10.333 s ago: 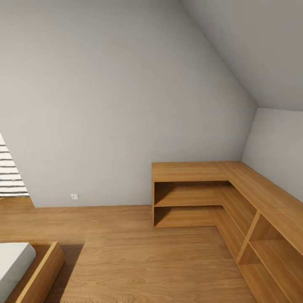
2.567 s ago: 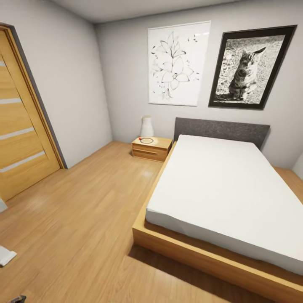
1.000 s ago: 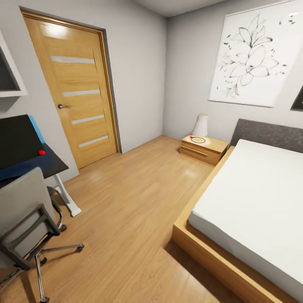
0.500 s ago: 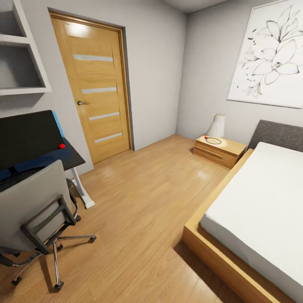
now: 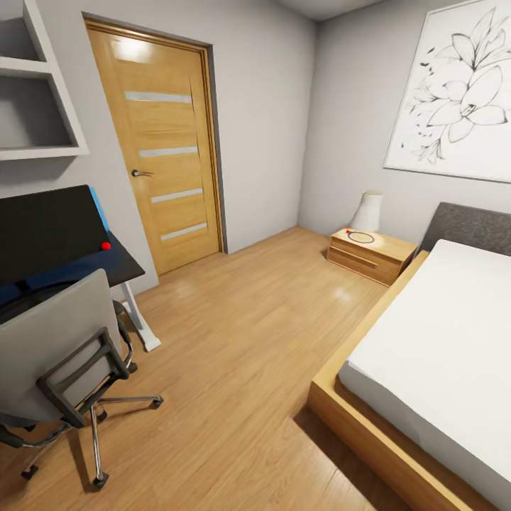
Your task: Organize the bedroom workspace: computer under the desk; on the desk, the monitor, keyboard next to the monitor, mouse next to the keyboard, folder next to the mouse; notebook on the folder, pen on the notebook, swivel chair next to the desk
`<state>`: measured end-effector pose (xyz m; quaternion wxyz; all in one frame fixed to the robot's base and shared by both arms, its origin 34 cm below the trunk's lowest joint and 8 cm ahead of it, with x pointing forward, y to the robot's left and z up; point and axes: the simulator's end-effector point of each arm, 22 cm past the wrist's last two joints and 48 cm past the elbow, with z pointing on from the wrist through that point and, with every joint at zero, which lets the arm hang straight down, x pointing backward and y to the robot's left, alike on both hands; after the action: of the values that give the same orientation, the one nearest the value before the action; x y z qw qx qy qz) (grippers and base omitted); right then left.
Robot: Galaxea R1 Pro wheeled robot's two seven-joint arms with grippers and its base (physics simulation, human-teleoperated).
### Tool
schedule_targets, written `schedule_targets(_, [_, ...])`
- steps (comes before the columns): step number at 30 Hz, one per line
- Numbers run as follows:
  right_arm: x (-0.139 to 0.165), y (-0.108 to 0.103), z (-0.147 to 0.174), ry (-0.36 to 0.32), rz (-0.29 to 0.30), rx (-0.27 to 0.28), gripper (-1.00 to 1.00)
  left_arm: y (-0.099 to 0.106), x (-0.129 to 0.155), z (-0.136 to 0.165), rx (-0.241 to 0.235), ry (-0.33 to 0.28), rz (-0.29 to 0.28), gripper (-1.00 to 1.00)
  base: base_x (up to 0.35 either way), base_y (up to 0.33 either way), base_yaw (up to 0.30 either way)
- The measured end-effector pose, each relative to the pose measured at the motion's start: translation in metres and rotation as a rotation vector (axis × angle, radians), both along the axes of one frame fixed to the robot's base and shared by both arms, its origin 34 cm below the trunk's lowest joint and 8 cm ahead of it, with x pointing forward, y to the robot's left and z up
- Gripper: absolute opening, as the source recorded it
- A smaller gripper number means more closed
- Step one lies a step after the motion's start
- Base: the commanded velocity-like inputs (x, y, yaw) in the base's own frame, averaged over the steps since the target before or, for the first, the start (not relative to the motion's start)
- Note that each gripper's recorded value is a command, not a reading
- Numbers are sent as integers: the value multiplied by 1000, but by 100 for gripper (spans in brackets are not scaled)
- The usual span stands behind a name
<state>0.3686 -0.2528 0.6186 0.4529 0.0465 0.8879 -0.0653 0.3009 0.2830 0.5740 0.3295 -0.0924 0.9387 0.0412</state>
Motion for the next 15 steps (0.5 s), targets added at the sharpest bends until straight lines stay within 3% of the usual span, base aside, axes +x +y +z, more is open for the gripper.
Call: schedule_targets(15, [0,1,0,1,2,1,100,0,0,0,0,0,0,100,0,0,0])
